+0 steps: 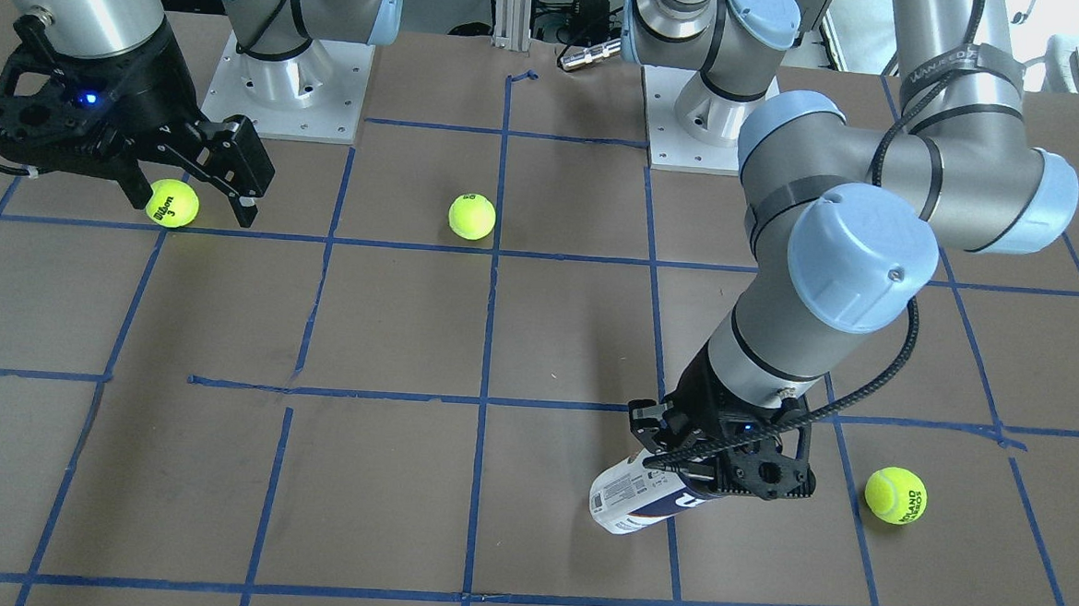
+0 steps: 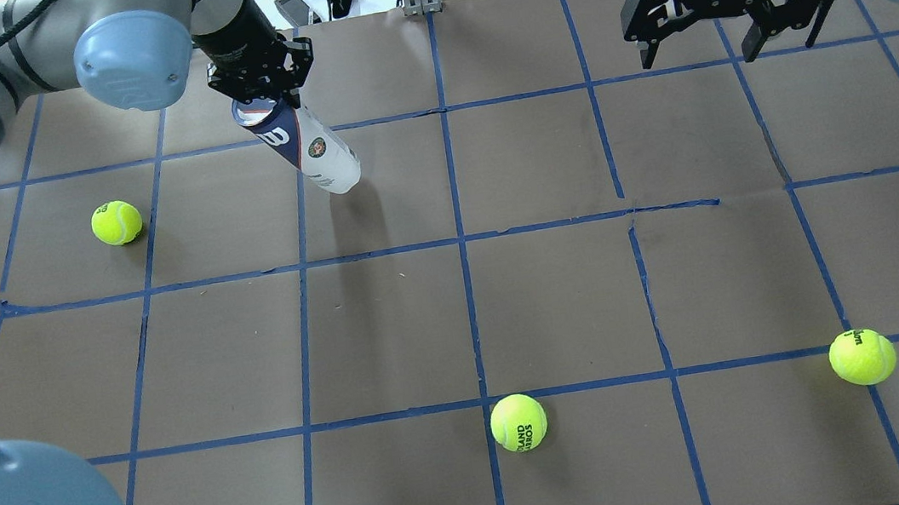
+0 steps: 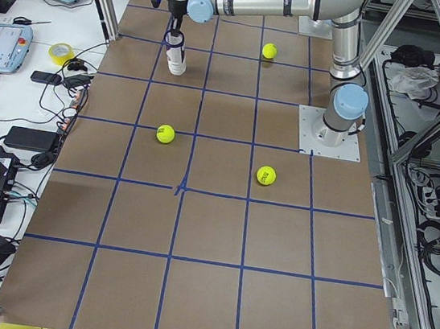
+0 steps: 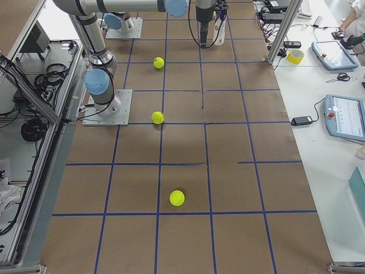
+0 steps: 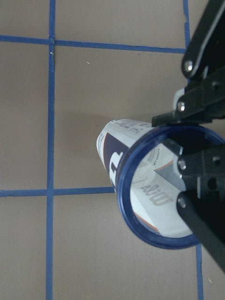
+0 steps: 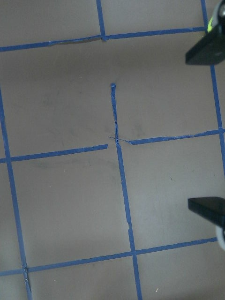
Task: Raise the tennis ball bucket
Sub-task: 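Tilt the can upright with the left gripper and set it down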
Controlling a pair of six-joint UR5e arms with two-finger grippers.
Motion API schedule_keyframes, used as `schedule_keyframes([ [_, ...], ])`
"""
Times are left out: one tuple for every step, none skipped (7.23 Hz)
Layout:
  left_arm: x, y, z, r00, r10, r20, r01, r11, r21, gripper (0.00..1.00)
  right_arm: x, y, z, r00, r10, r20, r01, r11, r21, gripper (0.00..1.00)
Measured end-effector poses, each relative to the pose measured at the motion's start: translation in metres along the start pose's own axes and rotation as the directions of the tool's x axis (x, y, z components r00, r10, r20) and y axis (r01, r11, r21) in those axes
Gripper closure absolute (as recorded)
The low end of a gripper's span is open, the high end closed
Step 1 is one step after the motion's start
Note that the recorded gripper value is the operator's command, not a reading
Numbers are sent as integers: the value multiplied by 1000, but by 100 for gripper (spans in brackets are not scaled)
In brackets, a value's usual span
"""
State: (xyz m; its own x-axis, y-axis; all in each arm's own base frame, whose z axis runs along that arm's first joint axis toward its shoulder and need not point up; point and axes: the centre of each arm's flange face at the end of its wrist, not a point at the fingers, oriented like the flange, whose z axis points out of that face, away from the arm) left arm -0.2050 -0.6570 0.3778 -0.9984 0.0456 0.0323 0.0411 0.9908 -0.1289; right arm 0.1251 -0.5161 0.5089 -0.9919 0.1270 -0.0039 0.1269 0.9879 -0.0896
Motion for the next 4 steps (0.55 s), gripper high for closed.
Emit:
schedule_keyframes([
  [12, 2, 1, 998, 57, 26, -57, 998, 0, 100, 0, 0, 0, 1000, 0, 0, 0, 1000, 0, 0],
  [23, 4, 3, 993, 104, 50, -104, 995, -3, 100, 0, 0, 0, 1000, 0, -1, 0, 1000, 0, 0],
  [32, 6, 5, 988, 145, 58, -145, 989, -6, 100, 0, 0, 0, 1000, -1, -1, 1, 1000, 0, 0],
  [37, 7, 8, 980, 190, 57, -190, 982, -13, 100, 0, 0, 0, 1000, 0, -1, 0, 1000, 0, 0],
])
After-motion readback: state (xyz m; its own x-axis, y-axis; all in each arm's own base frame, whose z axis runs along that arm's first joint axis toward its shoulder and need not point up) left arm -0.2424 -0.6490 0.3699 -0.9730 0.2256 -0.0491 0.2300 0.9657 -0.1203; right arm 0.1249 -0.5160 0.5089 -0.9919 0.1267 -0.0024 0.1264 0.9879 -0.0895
